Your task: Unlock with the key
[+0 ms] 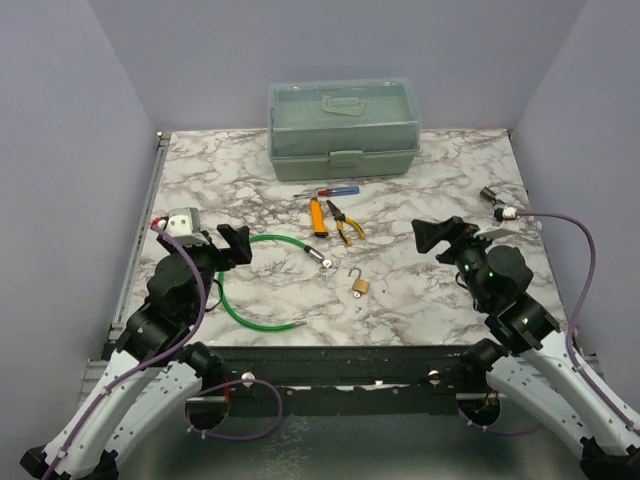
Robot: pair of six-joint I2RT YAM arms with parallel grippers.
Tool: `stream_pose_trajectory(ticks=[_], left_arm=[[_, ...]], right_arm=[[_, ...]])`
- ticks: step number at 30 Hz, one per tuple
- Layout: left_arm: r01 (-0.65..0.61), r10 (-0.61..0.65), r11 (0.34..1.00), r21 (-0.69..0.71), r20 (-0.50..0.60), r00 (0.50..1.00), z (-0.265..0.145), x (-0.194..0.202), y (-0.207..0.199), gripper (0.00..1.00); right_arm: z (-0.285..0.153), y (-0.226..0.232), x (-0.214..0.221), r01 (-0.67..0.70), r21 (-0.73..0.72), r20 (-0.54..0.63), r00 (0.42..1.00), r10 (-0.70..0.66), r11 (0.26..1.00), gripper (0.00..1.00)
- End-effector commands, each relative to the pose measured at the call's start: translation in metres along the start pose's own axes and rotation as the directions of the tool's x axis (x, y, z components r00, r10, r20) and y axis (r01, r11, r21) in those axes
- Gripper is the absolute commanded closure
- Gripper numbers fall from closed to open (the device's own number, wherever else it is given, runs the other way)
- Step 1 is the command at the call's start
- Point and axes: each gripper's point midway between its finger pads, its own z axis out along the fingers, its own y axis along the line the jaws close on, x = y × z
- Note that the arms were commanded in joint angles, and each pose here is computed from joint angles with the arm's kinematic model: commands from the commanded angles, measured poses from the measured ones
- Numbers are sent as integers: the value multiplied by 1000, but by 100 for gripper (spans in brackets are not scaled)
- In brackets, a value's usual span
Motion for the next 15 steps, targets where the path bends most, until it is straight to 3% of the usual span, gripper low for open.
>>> stream_pose_trajectory(ticks=[1, 15], left_arm=[[51, -34, 988, -146, 117, 993, -7, -16, 31, 1], [52, -35, 990, -130, 125, 991, -9, -18, 30, 1]], right_arm=[[-12, -23, 1, -40, 67, 50, 998, 37, 997, 0], [-24, -12, -8, -27, -16, 77, 997, 28, 999, 0]])
